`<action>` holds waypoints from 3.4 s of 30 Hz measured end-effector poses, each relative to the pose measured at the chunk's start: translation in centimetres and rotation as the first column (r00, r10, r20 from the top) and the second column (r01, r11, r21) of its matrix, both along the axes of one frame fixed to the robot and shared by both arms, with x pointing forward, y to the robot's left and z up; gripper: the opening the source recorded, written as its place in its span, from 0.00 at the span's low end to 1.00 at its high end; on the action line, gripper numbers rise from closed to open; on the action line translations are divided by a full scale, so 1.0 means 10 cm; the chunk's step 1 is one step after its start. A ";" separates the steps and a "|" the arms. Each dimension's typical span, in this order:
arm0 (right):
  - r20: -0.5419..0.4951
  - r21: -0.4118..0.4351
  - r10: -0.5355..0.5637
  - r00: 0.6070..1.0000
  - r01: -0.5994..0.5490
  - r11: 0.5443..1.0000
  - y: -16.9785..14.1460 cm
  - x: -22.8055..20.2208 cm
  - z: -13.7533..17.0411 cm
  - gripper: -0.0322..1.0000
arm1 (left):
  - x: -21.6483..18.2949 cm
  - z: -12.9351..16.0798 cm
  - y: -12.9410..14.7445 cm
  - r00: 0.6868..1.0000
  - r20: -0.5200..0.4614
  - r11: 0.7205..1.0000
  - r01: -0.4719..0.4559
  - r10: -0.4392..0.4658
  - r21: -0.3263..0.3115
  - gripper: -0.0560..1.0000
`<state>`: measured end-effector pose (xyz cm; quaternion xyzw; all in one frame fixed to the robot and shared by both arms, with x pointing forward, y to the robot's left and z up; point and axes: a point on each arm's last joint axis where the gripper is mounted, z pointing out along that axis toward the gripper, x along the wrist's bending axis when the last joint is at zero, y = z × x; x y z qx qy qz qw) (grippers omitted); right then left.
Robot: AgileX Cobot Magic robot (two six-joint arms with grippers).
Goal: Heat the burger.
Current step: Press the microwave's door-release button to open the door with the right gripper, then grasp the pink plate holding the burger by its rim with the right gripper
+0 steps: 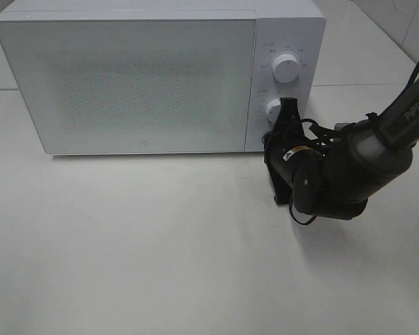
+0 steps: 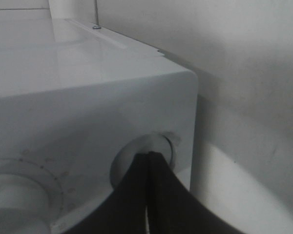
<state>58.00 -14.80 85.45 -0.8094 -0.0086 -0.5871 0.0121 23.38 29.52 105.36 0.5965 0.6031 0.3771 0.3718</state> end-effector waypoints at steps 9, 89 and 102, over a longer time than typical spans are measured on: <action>0.000 -0.002 -0.016 1.000 0.016 1.000 0.02 0.06 0.03 0.05 | 0.00 0.00 0.00 1.000 0.000 1.000 0.000 0.000 0.000 0.97; -0.361 -0.375 0.412 0.837 -0.534 0.758 -0.14 -0.63 0.74 0.05 | 0.00 0.00 0.00 1.000 0.003 1.000 0.000 0.000 0.000 0.97; -0.624 -0.514 0.614 0.484 -0.846 0.144 0.09 -0.58 1.05 0.05 | 0.00 0.00 0.00 1.000 0.003 1.000 0.000 0.000 0.000 0.97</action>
